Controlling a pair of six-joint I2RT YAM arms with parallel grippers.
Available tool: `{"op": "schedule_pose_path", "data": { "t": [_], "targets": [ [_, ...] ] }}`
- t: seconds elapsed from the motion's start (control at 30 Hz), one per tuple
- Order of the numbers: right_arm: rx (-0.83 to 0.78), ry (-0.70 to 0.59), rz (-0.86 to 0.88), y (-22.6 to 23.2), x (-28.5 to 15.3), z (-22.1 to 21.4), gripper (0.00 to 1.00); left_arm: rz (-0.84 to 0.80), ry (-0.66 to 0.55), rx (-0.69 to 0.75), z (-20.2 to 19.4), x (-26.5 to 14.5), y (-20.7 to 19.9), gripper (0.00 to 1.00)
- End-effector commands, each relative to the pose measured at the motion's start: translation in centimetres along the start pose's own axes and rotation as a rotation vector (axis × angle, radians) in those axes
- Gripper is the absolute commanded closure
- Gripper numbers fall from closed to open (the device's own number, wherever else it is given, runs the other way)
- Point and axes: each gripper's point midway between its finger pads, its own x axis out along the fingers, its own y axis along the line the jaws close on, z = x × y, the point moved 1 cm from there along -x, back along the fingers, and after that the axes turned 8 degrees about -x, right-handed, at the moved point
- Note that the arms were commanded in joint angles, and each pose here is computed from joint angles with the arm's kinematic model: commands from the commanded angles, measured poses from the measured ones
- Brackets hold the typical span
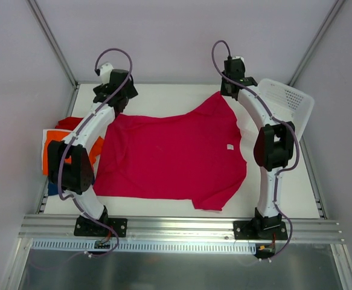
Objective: Fold and stack the t-shirts
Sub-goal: Flatten the tshirt out
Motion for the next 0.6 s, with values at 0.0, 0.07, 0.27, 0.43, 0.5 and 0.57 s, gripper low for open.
{"op": "schedule_pose_path", "data": {
  "t": [0.0,0.07,0.27,0.43,0.5,0.57],
  "targets": [
    [-0.016,0.116,-0.093,-1.3,0.0,-2.8,0.77,-0.025,0.072,-0.006,-2.7,-1.2,0.7,0.08],
    [-0.032,0.159,-0.131,-2.1,0.2,-3.8,0.86,-0.031,0.108,-0.029,-4.0,-1.6,1.3,0.08],
    [-0.064,0.305,-0.199,-4.2,-0.9,-7.9,1.0,-0.094,0.144,-0.02,-5.4,-4.5,1.4,0.18],
    [-0.086,0.412,-0.278,-6.9,-1.9,-10.4,1.0,-0.136,0.191,0.005,-7.6,-6.9,2.3,0.18],
    [-0.111,0.456,-0.318,-8.0,-3.2,-11.5,0.99,-0.168,0.198,-0.006,-7.7,-8.2,2.4,0.17],
    [-0.13,0.494,-0.354,-9.3,-4.5,-12.2,1.0,-0.171,0.197,-0.014,-8.1,-9.1,3.4,0.16]
  ]
}}
